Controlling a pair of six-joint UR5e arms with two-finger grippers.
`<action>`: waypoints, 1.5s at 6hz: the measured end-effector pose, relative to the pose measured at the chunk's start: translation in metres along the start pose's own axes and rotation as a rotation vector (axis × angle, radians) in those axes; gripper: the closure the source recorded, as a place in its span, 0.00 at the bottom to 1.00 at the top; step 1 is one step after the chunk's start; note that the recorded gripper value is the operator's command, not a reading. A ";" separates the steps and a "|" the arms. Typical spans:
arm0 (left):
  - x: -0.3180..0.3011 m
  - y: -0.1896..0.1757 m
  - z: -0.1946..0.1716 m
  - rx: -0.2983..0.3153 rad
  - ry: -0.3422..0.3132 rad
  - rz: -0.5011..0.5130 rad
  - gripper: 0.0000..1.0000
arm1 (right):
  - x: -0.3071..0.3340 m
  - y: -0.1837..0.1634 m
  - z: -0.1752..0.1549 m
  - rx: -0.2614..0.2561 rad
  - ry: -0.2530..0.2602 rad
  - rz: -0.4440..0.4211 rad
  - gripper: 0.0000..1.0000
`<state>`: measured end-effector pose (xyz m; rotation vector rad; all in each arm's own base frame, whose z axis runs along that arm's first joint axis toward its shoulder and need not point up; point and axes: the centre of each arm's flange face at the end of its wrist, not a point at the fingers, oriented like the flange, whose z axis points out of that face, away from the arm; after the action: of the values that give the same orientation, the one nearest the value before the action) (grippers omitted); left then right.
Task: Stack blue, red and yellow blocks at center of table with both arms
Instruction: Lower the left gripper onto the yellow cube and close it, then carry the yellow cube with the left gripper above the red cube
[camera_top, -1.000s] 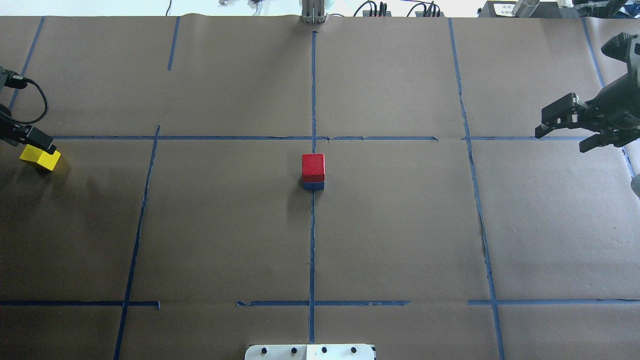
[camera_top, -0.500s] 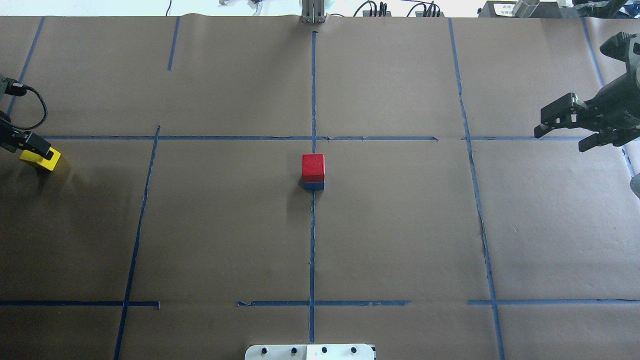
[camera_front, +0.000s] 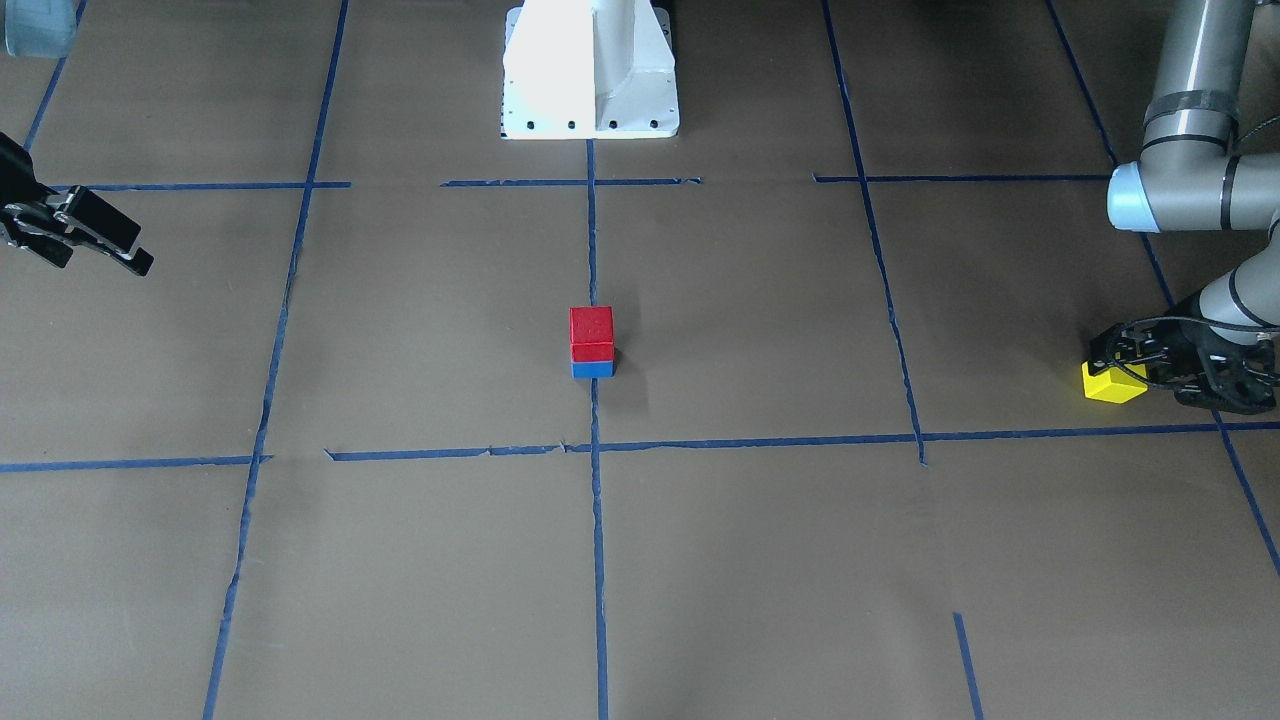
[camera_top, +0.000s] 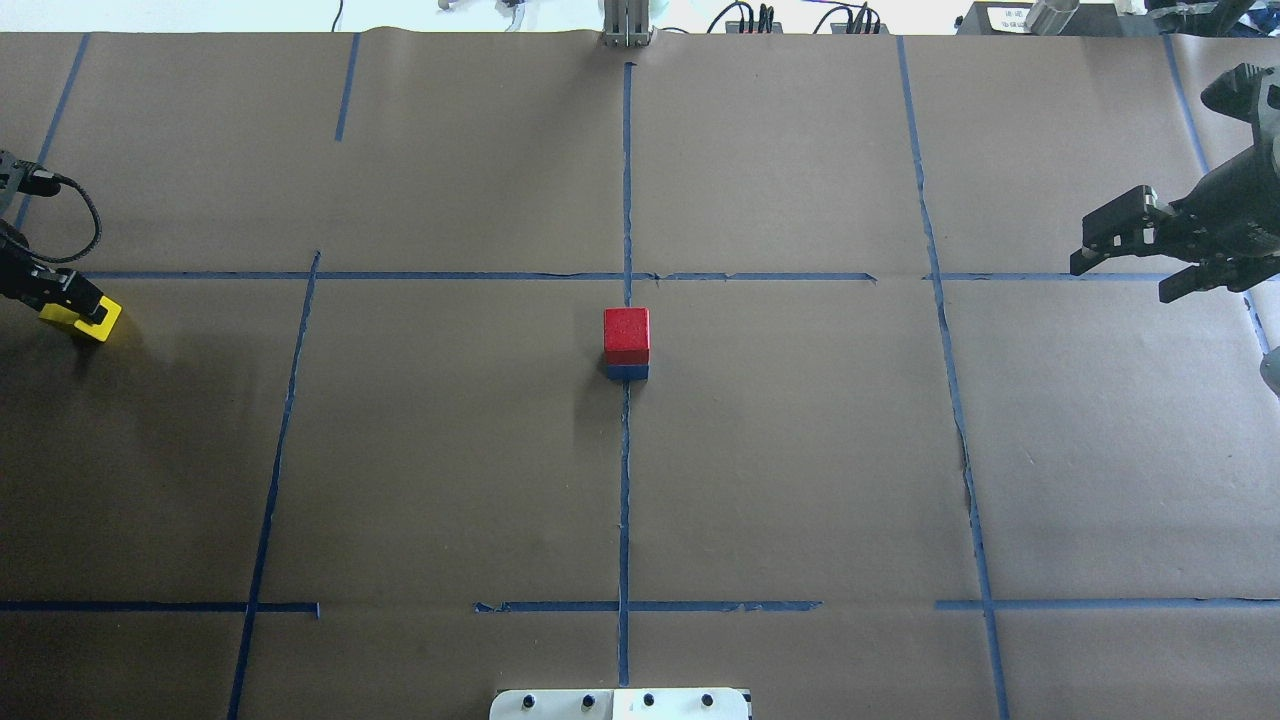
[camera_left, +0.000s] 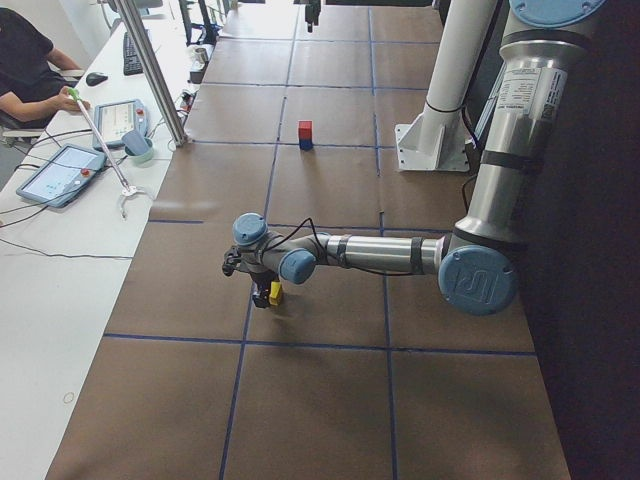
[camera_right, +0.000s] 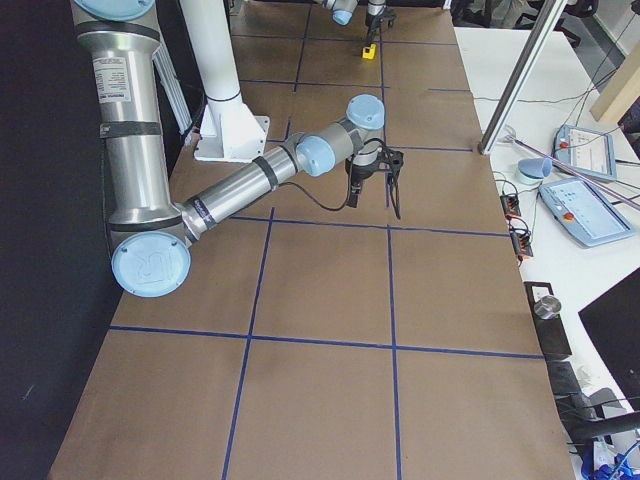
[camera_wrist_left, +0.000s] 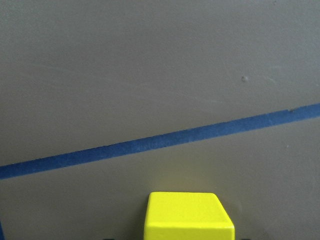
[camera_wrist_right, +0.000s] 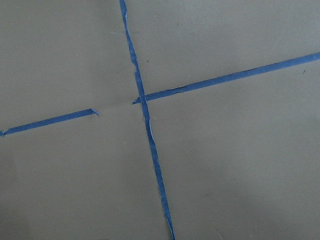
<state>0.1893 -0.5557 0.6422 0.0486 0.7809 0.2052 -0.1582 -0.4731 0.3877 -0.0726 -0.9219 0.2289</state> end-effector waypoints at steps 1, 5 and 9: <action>0.006 -0.006 -0.003 0.005 0.003 0.007 1.00 | 0.001 -0.001 0.000 0.007 0.007 0.000 0.00; 0.255 -0.056 -0.134 0.085 0.122 -0.083 1.00 | -0.001 -0.002 0.000 0.018 0.011 -0.006 0.00; 0.590 -0.047 -0.165 0.044 0.080 -0.281 1.00 | -0.001 -0.003 0.000 0.019 0.012 -0.007 0.00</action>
<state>0.4892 -0.4881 0.1103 -0.0280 0.8628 -0.0777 -0.1585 -0.4763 0.3874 -0.0536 -0.9077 0.2303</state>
